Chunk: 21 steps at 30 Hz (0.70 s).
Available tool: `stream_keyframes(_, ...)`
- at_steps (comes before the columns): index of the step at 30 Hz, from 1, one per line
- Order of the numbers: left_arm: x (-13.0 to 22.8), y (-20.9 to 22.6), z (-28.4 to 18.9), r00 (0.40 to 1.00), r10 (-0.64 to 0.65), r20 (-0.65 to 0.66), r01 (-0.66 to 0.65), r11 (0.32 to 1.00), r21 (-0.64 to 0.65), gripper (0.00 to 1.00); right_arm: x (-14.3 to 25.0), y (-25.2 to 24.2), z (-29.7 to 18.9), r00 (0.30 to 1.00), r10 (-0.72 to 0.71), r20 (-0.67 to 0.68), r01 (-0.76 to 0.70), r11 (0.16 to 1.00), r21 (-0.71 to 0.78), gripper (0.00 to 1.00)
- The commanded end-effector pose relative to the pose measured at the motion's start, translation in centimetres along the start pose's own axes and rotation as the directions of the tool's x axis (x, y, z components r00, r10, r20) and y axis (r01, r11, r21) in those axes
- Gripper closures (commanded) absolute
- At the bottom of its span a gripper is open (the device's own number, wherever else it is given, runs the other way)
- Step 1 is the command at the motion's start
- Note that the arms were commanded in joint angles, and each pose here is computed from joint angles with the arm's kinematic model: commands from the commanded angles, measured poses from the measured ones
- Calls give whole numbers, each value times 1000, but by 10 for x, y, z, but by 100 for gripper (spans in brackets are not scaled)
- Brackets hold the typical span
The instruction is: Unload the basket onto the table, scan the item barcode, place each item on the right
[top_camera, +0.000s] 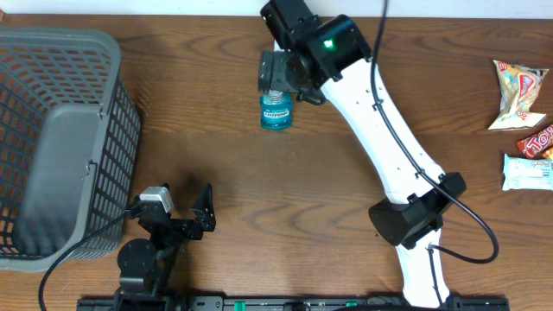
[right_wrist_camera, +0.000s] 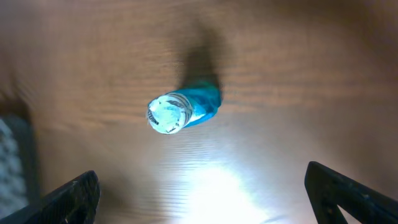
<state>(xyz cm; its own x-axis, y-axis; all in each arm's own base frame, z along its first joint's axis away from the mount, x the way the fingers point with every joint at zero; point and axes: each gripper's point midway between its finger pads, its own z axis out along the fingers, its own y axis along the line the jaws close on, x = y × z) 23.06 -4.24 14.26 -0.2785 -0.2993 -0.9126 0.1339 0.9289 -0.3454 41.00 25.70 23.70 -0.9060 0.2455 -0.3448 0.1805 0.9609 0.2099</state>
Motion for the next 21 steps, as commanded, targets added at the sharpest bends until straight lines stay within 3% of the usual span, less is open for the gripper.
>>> stream_keyframes(1, 11, 4, 2, 999, -1, -33, 1, 1000, -11, 2, 2, -3, 4, 927, 374, -23, -374, 927, 13, 1)
stream_keyframes(9, 11, 4, 2, 999, -1, -33, 1, 1000, -10, 2, 6, 9, 7, 904, 427, 17, -427, 904, 9, 1)
stream_keyframes(15, 11, 4, 2, 999, -1, -33, 1, 1000, -10, 2, 28, 6, 34, 735, 674, 72, -678, 730, 88, 1)
stream_keyframes(21, 11, 4, 2, 999, -1, -33, 1, 1000, -10, 2, 31, 20, 72, 717, 689, 103, -696, 715, 65, 1)
